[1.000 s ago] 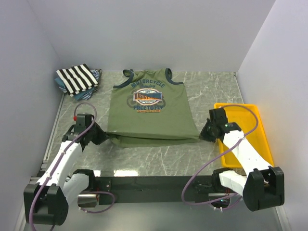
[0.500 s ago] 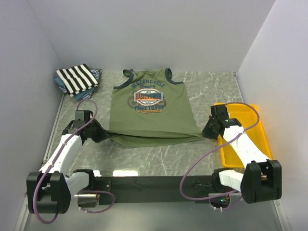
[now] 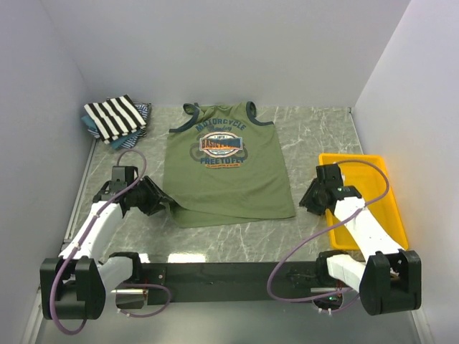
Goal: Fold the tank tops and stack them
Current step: Flatten the tank top out
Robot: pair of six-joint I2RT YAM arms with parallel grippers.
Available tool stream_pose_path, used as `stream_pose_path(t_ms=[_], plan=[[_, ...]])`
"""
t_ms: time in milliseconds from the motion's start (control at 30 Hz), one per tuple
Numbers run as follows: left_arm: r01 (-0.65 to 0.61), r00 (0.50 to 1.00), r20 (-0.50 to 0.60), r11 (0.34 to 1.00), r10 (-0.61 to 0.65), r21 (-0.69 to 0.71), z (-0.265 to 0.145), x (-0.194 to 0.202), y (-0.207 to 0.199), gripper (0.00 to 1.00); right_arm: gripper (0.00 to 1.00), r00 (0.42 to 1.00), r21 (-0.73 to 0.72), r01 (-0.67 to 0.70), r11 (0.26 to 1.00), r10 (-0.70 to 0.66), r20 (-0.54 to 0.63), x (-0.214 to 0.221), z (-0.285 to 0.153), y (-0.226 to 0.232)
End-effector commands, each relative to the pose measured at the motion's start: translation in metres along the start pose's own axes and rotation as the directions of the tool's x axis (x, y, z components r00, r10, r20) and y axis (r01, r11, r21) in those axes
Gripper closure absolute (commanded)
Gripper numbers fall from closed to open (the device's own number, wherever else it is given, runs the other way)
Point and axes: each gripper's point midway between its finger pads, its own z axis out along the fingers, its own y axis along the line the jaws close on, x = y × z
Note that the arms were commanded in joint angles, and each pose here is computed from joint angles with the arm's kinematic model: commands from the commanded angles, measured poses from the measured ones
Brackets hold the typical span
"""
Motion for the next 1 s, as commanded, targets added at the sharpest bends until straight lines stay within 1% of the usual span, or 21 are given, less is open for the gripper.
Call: stream_pose_path(t_ms=[0,33,67,167,233,267,333,433,467,500,633,733,833,900,967], plan=[[-0.018,0.999,0.038,0.999,0.017,0.031,-0.011,-0.003,-0.007,0.51,0.58,0.999,-0.029,-0.035,0.999,0.035,-0.02,0.017,0.011,-0.002],[-0.006,0.999,0.047,1.0,0.005,0.023,-0.013,-0.004,-0.006,0.51,0.59,0.998,-0.024,-0.048,0.999,0.047,-0.034,0.022,0.015,-0.003],[-0.003,0.998,0.055,1.0,0.001,0.022,-0.016,-0.004,-0.006,0.54,0.59,0.998,-0.021,-0.046,0.999,0.045,-0.046,0.029,0.019,-0.004],[0.023,0.998,0.064,1.0,-0.023,0.009,-0.021,-0.001,-0.003,0.66,0.61,0.998,-0.05,-0.056,0.997,0.055,-0.007,0.023,0.022,0.004],[0.035,0.997,0.067,0.999,-0.034,-0.006,-0.023,0.001,0.0,0.71,0.6,0.998,-0.065,-0.057,0.996,0.058,0.015,0.019,0.021,0.007],[0.034,0.997,0.073,0.999,-0.034,-0.005,-0.025,-0.001,-0.001,0.71,0.6,0.998,-0.074,-0.052,0.996,0.054,0.024,0.018,0.019,0.01],[0.03,0.996,0.08,1.0,-0.029,-0.01,-0.026,-0.001,0.0,0.71,0.6,0.996,-0.057,-0.02,0.998,0.025,0.084,0.01,0.013,0.012],[0.03,0.996,0.084,0.999,-0.028,-0.023,-0.026,-0.002,0.003,0.71,0.6,0.991,-0.07,0.047,0.996,-0.037,0.13,0.008,0.002,0.027],[0.034,0.997,0.074,0.999,-0.032,-0.029,-0.024,0.001,0.005,0.7,0.59,0.987,-0.04,0.062,0.997,-0.056,0.151,0.007,0.001,0.025],[0.036,0.997,0.068,0.999,-0.034,-0.031,-0.023,0.002,0.006,0.69,0.59,0.987,-0.022,0.085,0.996,-0.081,0.138,0.012,0.003,0.026],[0.043,0.998,0.056,0.997,-0.04,-0.061,-0.022,0.009,0.015,0.58,0.58,0.99,0.019,0.097,0.995,-0.099,0.101,0.021,0.016,0.021],[0.052,0.997,0.062,0.993,-0.046,-0.103,-0.023,0.011,0.023,0.54,0.57,0.99,0.02,0.096,0.995,-0.098,0.098,0.022,0.021,0.021],[0.07,0.996,0.058,0.988,-0.063,-0.135,-0.017,0.015,0.033,0.55,0.57,0.989,0.035,0.105,0.994,-0.108,0.097,0.021,0.023,0.021],[0.089,0.995,0.055,0.985,-0.082,-0.145,-0.013,0.015,0.035,0.61,0.57,0.989,0.041,0.115,0.993,-0.118,0.089,0.021,0.026,0.021],[0.099,0.995,0.044,0.978,-0.092,-0.184,-0.008,0.017,0.04,0.62,0.57,0.988,0.043,0.121,0.992,-0.124,0.087,0.021,0.028,0.022]])
